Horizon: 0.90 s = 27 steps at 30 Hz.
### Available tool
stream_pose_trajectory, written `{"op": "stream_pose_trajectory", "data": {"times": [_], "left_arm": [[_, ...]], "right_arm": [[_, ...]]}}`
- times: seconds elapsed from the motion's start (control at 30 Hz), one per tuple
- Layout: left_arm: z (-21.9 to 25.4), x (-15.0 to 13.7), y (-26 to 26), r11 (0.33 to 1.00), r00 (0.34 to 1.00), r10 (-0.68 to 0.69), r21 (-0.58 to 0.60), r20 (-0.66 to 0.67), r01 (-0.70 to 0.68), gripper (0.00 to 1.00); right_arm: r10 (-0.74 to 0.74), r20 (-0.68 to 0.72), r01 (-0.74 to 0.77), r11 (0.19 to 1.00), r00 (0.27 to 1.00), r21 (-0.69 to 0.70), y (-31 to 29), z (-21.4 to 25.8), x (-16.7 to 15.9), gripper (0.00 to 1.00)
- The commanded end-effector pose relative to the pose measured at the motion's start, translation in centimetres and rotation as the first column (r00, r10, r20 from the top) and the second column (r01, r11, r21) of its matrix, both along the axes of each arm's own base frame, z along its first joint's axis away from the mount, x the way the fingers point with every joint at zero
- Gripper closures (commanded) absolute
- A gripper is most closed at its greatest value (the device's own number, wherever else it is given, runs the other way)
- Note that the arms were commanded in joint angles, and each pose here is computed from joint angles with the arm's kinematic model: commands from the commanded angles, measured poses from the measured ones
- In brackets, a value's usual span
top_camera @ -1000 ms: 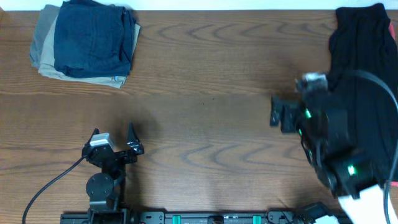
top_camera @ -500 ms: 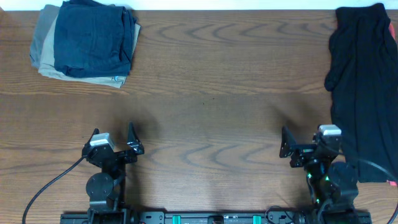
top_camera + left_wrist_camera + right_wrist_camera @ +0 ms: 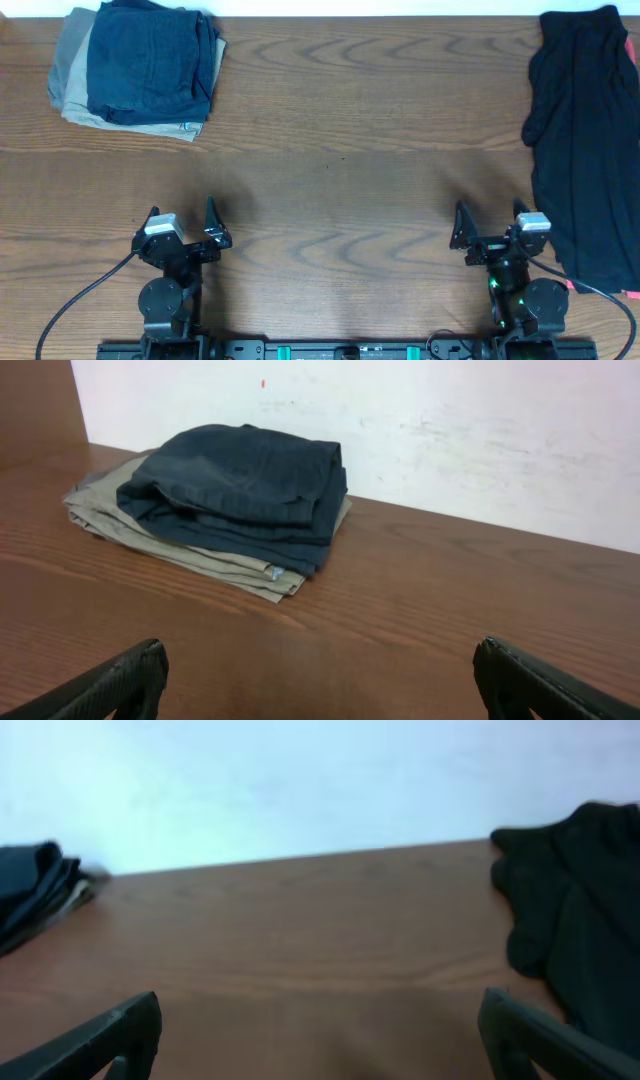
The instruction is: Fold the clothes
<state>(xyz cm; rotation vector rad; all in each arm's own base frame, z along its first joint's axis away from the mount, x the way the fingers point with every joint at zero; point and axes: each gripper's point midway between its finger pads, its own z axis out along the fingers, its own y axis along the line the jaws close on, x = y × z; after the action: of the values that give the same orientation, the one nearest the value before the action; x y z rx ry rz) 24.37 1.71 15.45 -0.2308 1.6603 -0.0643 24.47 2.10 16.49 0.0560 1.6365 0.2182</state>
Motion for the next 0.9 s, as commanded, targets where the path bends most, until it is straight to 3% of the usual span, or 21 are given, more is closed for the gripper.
{"op": "stream_pose_trajectory", "data": {"times": [0.0,0.17,0.4,0.87], "left_arm": [[-1.8,-0.1,0.1,1.000,0.999,0.003,0.017,-0.052,-0.002,0.02],[-1.8,-0.1,0.1,1.000,0.999,0.003,0.017,-0.052,-0.002,0.02],[-1.8,-0.1,0.1,1.000,0.999,0.003,0.017,-0.052,-0.002,0.02],[-1.8,-0.1,0.1,1.000,0.999,0.003,0.017,-0.052,-0.002,0.02]], "right_arm": [[-0.057,0.031,0.057,0.998,0.998,0.006,-1.0,0.2,0.2,0.01],[-0.104,0.107,0.103,0.995,0.989,0.014,-1.9,2.1,0.2,0.01],[-0.097,-0.015,0.097,0.995,0.995,0.000,-1.8,-0.9,0.1,0.01],[-0.112,-0.011,0.112,0.994,0.994,0.000,-2.1,-0.8,0.2,0.01]]}}
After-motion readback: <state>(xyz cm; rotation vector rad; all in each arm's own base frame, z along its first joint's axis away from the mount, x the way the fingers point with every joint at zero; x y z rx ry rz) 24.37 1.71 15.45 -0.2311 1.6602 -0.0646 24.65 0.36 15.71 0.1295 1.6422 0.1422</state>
